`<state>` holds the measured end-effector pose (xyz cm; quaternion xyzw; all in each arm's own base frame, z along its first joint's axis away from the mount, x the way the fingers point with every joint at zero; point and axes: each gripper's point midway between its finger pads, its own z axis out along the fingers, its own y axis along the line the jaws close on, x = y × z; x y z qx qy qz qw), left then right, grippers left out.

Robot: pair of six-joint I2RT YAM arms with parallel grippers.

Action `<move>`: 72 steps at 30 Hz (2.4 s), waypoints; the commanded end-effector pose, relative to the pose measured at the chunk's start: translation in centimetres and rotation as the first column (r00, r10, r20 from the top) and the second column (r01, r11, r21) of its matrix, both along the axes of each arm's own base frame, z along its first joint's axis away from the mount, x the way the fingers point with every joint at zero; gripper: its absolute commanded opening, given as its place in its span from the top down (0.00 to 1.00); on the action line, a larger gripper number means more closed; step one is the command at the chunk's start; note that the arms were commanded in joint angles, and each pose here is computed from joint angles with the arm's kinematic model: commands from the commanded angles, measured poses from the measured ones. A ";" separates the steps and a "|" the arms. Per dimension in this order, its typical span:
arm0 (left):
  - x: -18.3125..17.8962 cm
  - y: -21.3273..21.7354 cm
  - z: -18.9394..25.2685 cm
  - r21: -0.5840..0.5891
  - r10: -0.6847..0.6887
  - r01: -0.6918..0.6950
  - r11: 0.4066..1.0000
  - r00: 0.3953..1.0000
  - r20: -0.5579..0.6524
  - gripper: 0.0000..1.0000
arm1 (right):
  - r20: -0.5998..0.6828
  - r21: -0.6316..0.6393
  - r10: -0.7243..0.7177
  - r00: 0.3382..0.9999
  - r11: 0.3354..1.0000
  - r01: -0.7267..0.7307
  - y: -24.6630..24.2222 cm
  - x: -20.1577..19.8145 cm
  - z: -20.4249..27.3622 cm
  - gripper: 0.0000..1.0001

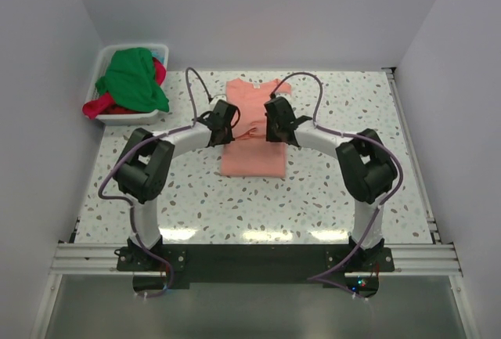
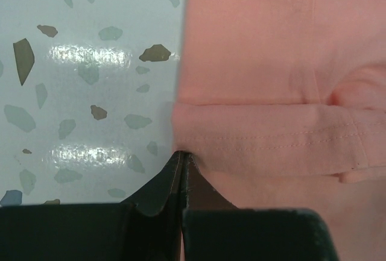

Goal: Fold and stack the t-shirts
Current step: Fold the tshirt

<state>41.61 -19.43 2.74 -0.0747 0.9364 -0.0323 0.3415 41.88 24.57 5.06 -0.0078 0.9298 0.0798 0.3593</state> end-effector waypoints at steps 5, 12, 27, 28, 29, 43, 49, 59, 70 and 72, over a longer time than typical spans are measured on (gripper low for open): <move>3.0 -0.8 2.2 -0.005 0.026 -0.026 1.000 0.995 0.095 1.00 | 0.053 0.007 -0.013 0.999 1.000 0.012 1.3 2.5 1.1 0.79; 6.7 0.0 3.3 0.036 0.116 -0.126 0.991 0.972 0.203 1.00 | 0.095 -0.025 -0.038 0.995 0.999 0.041 1.3 4.7 1.3 0.82; 7.3 0.5 9.3 0.031 0.111 -0.125 0.992 0.951 0.288 1.00 | 0.178 -0.031 -0.056 0.983 0.998 0.063 1.4 7.6 4.7 0.84; 6.9 0.5 9.4 0.036 0.101 -0.115 0.993 0.956 0.277 1.00 | 0.176 -0.029 -0.054 0.983 0.998 0.060 1.3 7.5 4.8 0.83; 6.5 0.5 9.4 0.047 0.086 -0.102 0.994 0.961 0.263 1.00 | 0.172 -0.023 -0.054 0.984 0.998 0.058 1.4 7.4 4.8 0.83; -1.0 0.3 4.1 0.035 0.003 -0.004 0.999 1.000 0.026 0.73 | 0.099 -0.039 -0.010 0.995 0.999 0.014 -0.9 1.0 3.6 0.55; -1.3 -0.9 3.0 -0.024 -0.026 0.027 0.999 1.000 0.015 0.75 | 0.081 -0.047 0.006 0.997 0.999 -0.002 -0.5 0.3 2.6 0.56; 1.0 -2.5 2.4 -0.040 -0.033 0.033 0.999 0.999 0.023 0.80 | 0.053 -0.030 0.024 0.998 0.999 -0.023 0.9 0.5 0.9 0.58; 2.7 -2.2 1.3 0.009 -0.003 0.002 1.000 1.000 0.024 0.81 | 0.042 -0.037 0.027 0.999 0.999 -0.025 1.7 1.7 -0.3 0.59; 3.4 -2.1 1.5 0.013 0.011 -0.011 1.000 0.999 0.035 0.81 | 0.050 -0.039 0.023 0.998 0.999 -0.021 1.9 2.1 -0.2 0.59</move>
